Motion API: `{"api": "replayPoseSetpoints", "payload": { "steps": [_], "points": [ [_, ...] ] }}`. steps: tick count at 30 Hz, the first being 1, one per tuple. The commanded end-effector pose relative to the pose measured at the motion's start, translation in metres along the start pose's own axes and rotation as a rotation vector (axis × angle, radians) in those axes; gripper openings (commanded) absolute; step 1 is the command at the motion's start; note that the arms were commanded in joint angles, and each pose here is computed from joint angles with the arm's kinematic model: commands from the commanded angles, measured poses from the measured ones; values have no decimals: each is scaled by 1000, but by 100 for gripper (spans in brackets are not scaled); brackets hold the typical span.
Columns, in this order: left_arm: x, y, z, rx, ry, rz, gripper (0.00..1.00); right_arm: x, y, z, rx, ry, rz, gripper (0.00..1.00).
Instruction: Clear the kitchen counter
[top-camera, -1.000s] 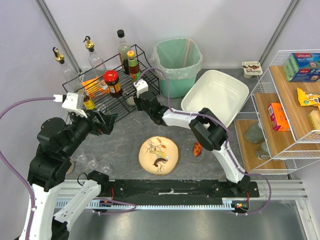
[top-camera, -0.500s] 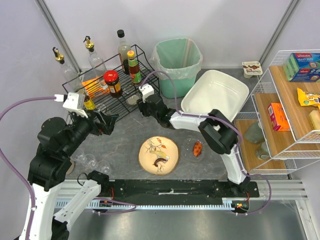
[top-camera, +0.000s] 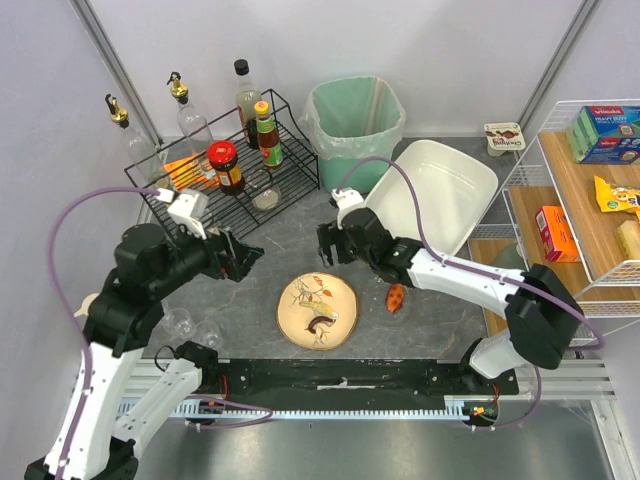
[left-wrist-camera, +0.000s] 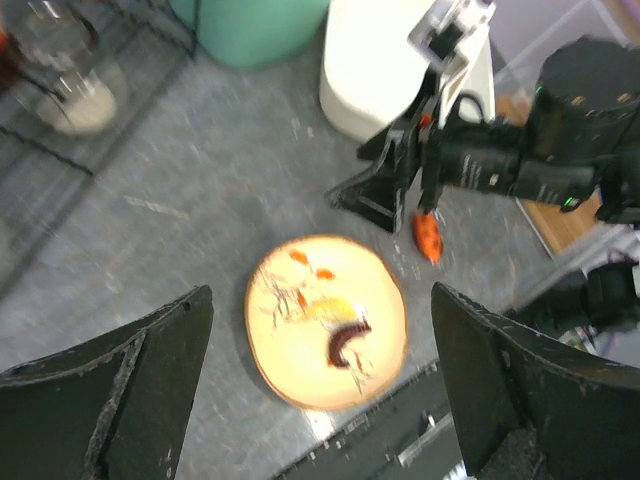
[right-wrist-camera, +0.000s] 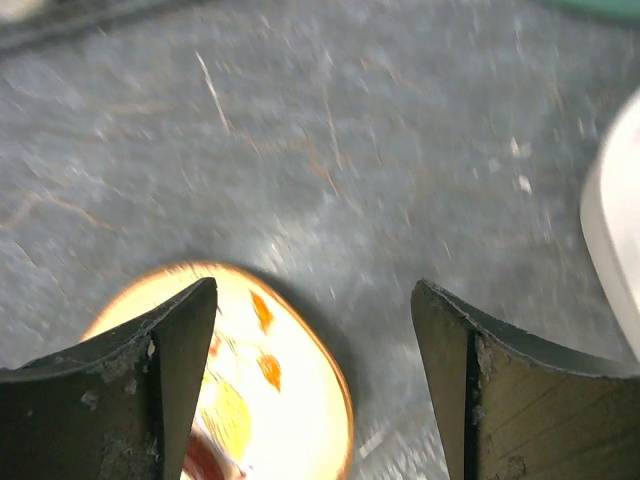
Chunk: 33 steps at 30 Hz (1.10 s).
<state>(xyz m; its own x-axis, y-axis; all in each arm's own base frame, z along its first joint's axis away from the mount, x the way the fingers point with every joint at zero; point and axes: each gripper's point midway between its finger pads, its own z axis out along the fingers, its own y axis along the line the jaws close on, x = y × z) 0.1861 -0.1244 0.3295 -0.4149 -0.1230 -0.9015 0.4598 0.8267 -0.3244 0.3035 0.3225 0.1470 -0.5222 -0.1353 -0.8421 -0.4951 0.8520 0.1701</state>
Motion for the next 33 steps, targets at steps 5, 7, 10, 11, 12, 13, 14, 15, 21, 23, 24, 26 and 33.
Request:
{"api": "replayPoseSetpoints", "payload": {
  "steps": [5,7,10,11,12,13,14,15,21,23,24,26,33],
  "points": [
    [96,-13,42,150,308,-320,89,41,-21,-46,57,91,124,82],
    [115,-3,50,106,332,-373,88,39,-18,-53,35,81,146,82],
    [137,10,61,48,350,-429,88,37,-16,-58,23,66,170,82],
    [142,13,64,37,354,-449,88,38,-17,-60,23,66,171,82],
    [148,16,67,26,361,-462,88,38,-18,-60,25,62,180,82],
    [156,20,70,13,368,-474,88,39,-18,-61,25,62,180,82],
    [160,23,74,-1,364,-483,88,41,-18,-62,25,64,185,82],
    [170,28,77,-20,371,-494,88,42,-18,-62,20,66,187,82],
    [205,43,91,-93,430,-548,81,47,-18,-64,12,68,191,82],
    [217,44,97,-107,465,-543,78,50,-18,-63,10,72,195,82],
    [223,46,99,-120,486,-542,77,52,-18,-64,7,72,201,82],
    [235,46,103,-128,527,-540,75,53,-15,-64,-11,71,220,82],
    [268,42,115,-135,627,-552,59,60,-3,-67,-83,84,258,82]
  ]
}}
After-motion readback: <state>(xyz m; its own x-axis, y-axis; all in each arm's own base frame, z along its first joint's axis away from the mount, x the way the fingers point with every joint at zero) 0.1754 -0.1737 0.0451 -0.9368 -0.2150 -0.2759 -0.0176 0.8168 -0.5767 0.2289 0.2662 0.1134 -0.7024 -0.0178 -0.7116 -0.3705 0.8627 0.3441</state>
